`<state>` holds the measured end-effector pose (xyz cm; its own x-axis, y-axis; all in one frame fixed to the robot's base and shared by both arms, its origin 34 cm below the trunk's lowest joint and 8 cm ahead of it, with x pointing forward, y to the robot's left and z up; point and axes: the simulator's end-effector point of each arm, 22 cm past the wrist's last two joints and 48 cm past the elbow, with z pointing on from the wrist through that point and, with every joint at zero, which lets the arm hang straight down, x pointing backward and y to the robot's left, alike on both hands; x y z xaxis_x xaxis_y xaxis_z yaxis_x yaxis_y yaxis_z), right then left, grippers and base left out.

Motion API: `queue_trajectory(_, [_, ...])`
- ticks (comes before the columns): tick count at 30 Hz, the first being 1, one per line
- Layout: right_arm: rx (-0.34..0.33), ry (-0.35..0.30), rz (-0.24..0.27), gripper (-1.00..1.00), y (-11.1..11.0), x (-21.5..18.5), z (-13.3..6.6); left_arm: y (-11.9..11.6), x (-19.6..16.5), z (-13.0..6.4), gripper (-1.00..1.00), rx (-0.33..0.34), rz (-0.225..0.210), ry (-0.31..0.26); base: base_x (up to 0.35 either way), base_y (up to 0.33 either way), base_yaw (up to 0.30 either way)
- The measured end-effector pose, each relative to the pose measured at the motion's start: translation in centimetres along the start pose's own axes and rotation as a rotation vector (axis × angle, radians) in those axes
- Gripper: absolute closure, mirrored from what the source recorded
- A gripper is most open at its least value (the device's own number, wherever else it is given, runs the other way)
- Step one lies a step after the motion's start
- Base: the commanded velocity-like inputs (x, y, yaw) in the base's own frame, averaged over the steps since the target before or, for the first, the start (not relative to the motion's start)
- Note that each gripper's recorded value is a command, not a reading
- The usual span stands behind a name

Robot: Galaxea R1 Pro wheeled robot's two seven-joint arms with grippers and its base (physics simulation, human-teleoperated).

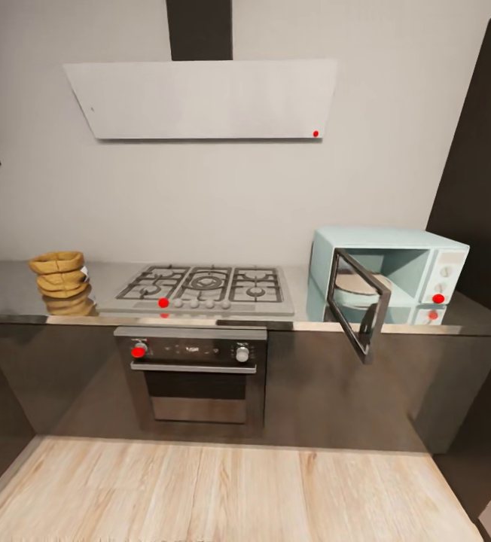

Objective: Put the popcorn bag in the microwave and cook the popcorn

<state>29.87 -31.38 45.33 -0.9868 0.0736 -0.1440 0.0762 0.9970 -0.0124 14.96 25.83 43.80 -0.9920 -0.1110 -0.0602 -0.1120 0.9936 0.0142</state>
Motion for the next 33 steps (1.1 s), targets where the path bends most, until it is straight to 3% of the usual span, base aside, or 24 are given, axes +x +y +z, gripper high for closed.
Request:
queue_trajectory(7, [-0.021,0.019,-0.018,-1.0,1.7,1.6,0.1,-0.1,0.0,0.0,-1.0,0.001,0.0,0.0,0.0,0.0,0.273])
queue_trajectory(9, [-0.021,0.038,-0.043,-1.0,1.7,3.1,0.1,0.0,0.0,0.0,-1.0,-0.001,-0.007,0.0,0.0,0.0,0.274])
queue_trajectory(12, [-0.03,0.047,-0.111,-1.0,2.6,4.0,0.2,0.2,0.0,0.0,-1.0,-0.004,-0.048,0.0,0.0,0.0,0.274])
queue_trajectory(14, [-0.032,0.045,-0.125,-1.0,2.9,4.1,0.2,0.2,0.0,0.0,-1.0,-0.007,-0.071,-0.001,0.0,0.0,0.274])
queue_trajectory(33, [-0.027,0.03,-0.131,-1.0,2.6,3.8,0.2,-0.8,0.0,0.0,-1.0,0.005,-0.082,-0.001,0.0,0.0,0.274])
